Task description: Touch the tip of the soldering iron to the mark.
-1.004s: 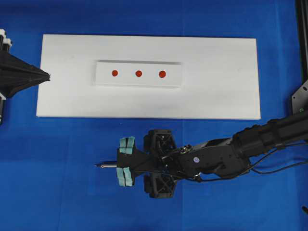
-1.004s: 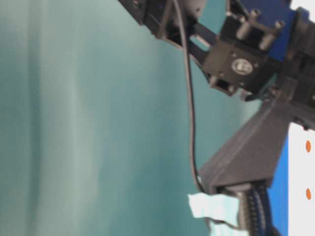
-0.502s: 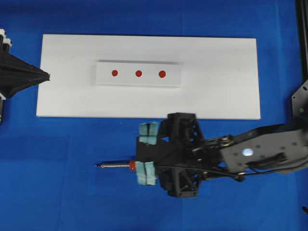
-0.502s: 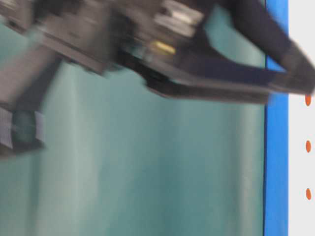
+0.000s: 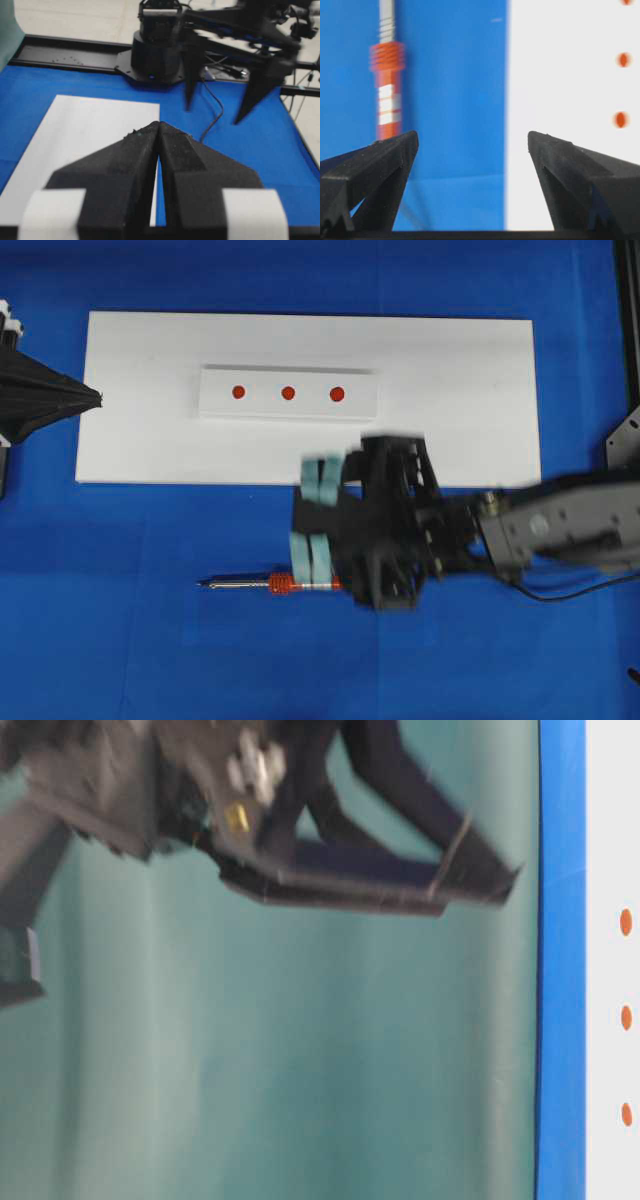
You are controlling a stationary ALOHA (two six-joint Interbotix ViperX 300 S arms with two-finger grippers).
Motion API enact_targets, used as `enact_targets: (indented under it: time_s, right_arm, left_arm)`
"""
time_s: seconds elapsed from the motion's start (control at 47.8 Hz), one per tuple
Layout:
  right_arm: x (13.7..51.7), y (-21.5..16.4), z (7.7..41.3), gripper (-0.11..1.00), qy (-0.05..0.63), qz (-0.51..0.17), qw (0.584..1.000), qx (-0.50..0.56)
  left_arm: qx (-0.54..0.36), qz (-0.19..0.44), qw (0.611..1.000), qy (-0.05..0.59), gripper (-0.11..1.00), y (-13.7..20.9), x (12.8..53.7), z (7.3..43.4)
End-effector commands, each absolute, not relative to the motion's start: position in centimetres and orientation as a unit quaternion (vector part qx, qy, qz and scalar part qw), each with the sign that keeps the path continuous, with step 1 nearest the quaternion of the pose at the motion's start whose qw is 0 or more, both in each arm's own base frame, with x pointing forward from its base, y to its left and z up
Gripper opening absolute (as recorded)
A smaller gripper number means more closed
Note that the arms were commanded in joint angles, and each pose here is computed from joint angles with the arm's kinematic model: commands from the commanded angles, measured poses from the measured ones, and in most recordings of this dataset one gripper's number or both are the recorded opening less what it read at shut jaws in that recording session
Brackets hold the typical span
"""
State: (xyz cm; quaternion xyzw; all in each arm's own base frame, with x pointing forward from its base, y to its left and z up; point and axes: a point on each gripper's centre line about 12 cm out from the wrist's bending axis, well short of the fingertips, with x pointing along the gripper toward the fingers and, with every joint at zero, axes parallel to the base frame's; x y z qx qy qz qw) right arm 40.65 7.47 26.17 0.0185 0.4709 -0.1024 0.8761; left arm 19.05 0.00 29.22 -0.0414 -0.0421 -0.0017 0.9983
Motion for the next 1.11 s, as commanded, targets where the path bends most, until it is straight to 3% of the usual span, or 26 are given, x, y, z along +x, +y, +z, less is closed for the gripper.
enact_targets:
  time_s: [0.0,0.272,0.523,0.669,1.088]
  right_arm:
    - [40.8,5.0,28.4,0.88,0.447,-0.116,0.887,0.022]
    - [41.5,-1.4,28.8,0.88,0.435,-0.151,0.887,0.016]
    - [39.9,-2.0,30.0,0.88,0.427,-0.15,0.892,0.011]
    - [36.7,-2.0,31.9,0.88,0.406,-0.148,0.902,0.016]
    - [23.1,-2.4,35.3,0.87,0.3,-0.143,0.942,0.044]
  left_arm:
    - [-0.041,-0.004,0.998,-0.049,0.0,-0.1,19.1,29.6]
    - [-0.041,-0.005,0.998,-0.05,0.0,-0.1,19.1,29.7]
    - [-0.045,-0.006,0.998,-0.05,0.0,-0.2,19.1,29.7]
    - [-0.048,-0.006,0.997,-0.055,0.0,-0.1,18.9,29.9]
    - [-0.048,-0.007,0.997,-0.055,0.0,-0.1,18.9,29.9]
